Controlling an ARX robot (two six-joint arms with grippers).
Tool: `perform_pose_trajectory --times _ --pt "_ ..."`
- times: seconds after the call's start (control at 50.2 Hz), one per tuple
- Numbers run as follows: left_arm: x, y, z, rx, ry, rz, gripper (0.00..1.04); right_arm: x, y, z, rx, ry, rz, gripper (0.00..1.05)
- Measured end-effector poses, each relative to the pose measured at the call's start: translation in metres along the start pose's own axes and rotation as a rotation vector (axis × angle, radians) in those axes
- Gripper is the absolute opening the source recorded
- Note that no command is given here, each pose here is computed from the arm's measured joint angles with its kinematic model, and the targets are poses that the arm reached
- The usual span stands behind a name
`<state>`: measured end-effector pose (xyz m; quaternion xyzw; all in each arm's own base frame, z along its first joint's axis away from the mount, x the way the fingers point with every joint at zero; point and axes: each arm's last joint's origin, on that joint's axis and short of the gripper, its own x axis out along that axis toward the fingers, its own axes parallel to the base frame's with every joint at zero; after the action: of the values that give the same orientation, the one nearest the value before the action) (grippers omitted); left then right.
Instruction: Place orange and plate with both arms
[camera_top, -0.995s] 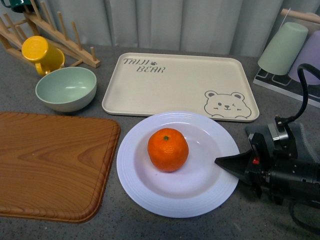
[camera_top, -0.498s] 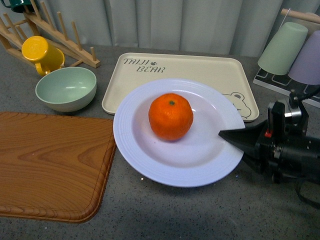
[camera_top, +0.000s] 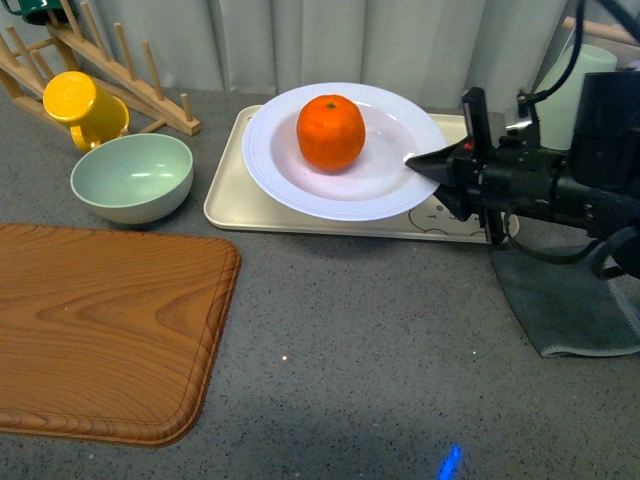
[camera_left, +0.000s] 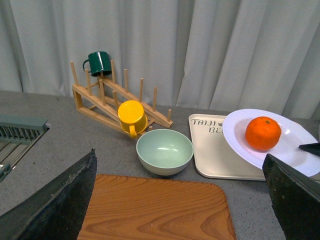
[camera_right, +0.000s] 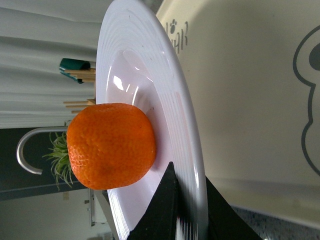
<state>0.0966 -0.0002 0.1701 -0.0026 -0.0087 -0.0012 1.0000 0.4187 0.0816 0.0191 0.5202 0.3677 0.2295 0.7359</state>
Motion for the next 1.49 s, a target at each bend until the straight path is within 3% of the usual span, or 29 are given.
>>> perform_pose_trajectory --times 0.458,0.836,0.896,0.936,1.095,1.234,1.374,1.493 --pt "0.000 0.000 0.000 0.000 0.000 0.000 0.98 0.056 0.001 0.016 0.017 0.022 -0.153 0.03" --pt "0.000 0.000 0.000 0.000 0.000 0.000 0.98 0.038 0.013 0.022 -0.054 -0.014 -0.142 0.80" --pt "0.000 0.000 0.000 0.000 0.000 0.000 0.98 0.026 0.029 0.025 -0.107 -0.050 -0.136 0.94" --pt "0.000 0.000 0.000 0.000 0.000 0.000 0.98 0.021 0.036 0.026 -0.136 -0.065 -0.135 0.98" --pt "0.000 0.000 0.000 0.000 0.000 0.000 0.98 -0.009 0.066 0.020 -0.344 -0.180 -0.206 0.96" --pt "0.000 0.000 0.000 0.000 0.000 0.000 0.98 -0.051 0.087 -0.001 -0.644 -0.314 -0.318 0.96" --pt "0.000 0.000 0.000 0.000 0.000 0.000 0.98 -0.112 0.089 -0.036 -0.926 -0.425 -0.476 0.96" --pt "0.000 0.000 0.000 0.000 0.000 0.000 0.98 -0.147 0.084 -0.056 -0.990 -0.443 -0.554 0.96"
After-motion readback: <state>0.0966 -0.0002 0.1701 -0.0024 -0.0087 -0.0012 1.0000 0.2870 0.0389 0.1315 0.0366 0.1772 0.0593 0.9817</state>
